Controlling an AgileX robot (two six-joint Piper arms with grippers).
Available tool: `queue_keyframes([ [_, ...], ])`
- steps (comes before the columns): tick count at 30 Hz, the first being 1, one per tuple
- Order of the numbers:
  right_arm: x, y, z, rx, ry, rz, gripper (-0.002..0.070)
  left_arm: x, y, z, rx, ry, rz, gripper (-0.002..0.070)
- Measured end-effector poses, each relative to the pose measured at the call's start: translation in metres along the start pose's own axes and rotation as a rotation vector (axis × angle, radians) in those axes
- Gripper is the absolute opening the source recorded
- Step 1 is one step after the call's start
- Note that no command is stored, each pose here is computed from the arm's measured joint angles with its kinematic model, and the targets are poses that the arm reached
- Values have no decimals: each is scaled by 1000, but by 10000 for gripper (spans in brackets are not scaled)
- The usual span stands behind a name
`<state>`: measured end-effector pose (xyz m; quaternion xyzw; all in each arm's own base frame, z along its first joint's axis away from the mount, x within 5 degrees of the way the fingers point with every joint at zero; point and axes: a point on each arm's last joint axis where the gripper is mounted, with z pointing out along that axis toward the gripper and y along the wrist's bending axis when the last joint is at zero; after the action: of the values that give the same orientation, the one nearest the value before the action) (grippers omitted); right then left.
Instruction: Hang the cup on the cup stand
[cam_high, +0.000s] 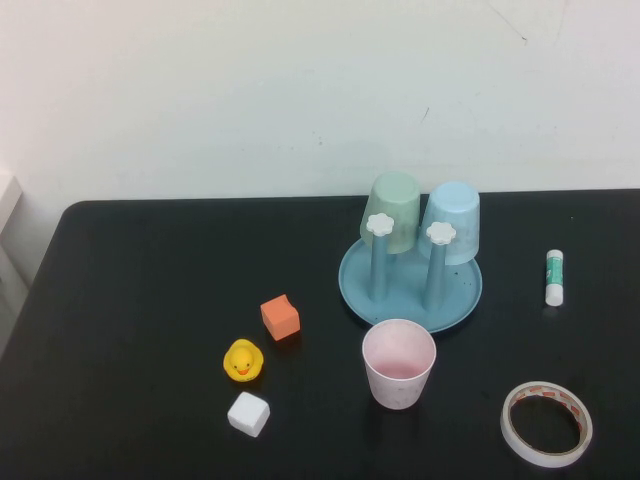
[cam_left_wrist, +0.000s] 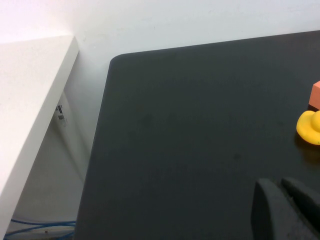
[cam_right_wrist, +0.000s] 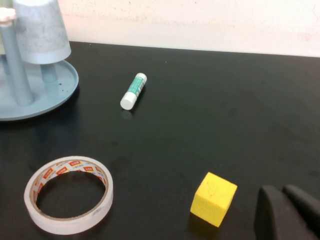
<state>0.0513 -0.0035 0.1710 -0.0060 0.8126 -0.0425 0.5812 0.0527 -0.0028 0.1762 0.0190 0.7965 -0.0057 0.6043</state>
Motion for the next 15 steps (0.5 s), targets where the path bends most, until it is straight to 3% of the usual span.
queue_keyframes([
  [15, 0, -1, 0, 14, 1, -33, -1, 0, 0, 0, 0, 0, 0, -1],
])
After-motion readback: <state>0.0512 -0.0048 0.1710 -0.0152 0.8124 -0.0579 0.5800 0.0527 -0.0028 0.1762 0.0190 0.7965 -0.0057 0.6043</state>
